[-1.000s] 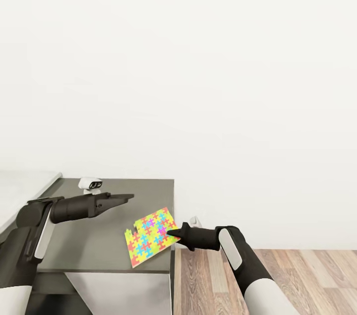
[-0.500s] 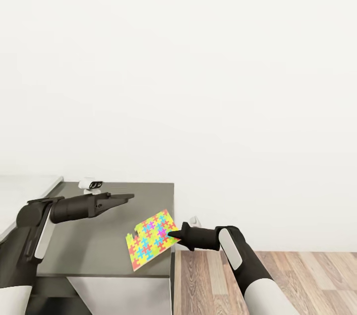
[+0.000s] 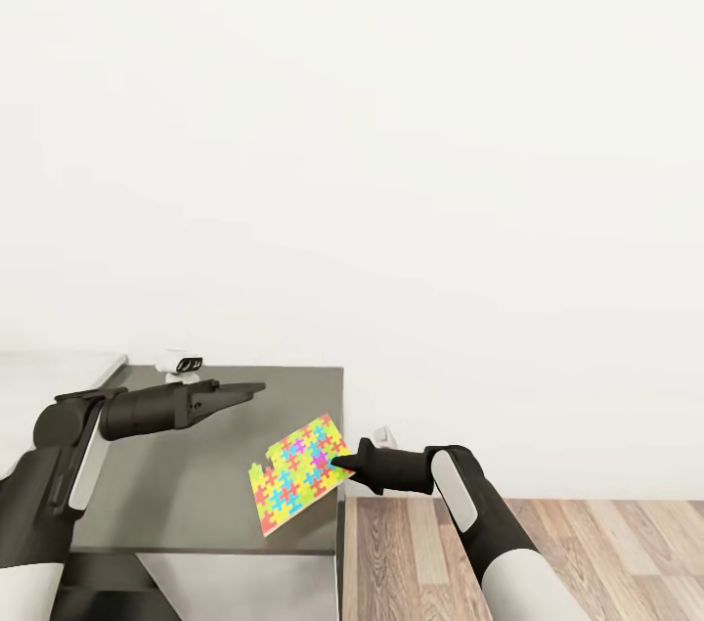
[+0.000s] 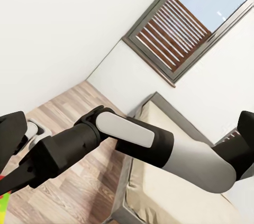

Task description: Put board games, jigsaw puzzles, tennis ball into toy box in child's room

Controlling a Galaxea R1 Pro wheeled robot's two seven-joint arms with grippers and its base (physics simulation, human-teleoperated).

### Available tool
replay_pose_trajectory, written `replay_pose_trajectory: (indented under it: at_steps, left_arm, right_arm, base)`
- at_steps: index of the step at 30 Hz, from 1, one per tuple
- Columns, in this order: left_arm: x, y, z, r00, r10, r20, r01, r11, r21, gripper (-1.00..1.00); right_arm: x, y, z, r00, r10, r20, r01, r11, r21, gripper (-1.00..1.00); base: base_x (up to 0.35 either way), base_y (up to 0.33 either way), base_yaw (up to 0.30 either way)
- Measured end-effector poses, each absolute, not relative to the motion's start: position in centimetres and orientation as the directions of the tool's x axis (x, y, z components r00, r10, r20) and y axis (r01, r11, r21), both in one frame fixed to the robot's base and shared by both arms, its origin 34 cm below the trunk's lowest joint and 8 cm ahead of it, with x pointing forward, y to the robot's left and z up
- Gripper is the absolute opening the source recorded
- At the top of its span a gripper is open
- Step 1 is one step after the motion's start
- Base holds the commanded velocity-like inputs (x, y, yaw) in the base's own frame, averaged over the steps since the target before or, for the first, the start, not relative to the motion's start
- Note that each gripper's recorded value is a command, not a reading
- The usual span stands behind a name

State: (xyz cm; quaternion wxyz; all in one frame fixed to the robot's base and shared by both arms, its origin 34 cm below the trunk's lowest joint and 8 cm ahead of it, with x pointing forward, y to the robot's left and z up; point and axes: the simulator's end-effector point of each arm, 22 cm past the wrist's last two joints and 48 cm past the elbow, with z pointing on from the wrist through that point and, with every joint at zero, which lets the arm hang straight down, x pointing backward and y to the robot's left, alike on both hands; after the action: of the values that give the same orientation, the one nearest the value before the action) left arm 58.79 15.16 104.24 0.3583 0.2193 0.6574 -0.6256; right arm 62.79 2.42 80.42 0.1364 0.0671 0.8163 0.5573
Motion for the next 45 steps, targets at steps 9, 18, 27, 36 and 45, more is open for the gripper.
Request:
replay_pose_trajectory:
  at_steps: [9, 18, 27, 36, 45]
  left_arm:
    - [58.8, 15.0, 105.7, -0.650, -0.158, -0.743, 0.735, 0.119, -0.668, 1.00]
    - [58.9, 15.0, 107.1, -0.651, -0.153, -0.743, 0.734, 0.119, -0.668, 1.00]
    - [58.8, 15.0, 108.5, -0.651, -0.152, -0.743, 0.734, 0.121, -0.668, 1.00]
    - [58.8, 14.9, 109.7, -0.652, -0.150, -0.743, 0.734, 0.121, -0.669, 1.00]
    - [58.7, 15.0, 110.9, -0.653, -0.151, -0.742, 0.732, 0.123, -0.670, 1.00]
  right_arm:
    - [62.9, 2.3, 81.9, -0.953, 0.266, -0.145, -0.039, 0.366, 0.930, -1.00]
    - [64.0, 0.9, 83.6, -0.937, 0.323, -0.133, -0.013, 0.347, 0.938, -1.00]
    - [66.0, -2.3, 85.2, -0.890, 0.447, -0.094, 0.044, 0.288, 0.957, -1.00]
    - [67.2, -5.3, 87.0, -0.835, 0.547, -0.056, 0.072, 0.209, 0.975, -1.00]
    - [68.6, -9.9, 88.2, -0.740, 0.672, 0.014, 0.121, 0.113, 0.986, -1.00]
  base:
    - [0.000, 0.000, 0.000]
    - [-0.133, 0.000, 0.000]
    - [-0.032, 0.000, 0.000]
    - [0.000, 0.000, 0.000]
    - [0.000, 0.000, 0.000]
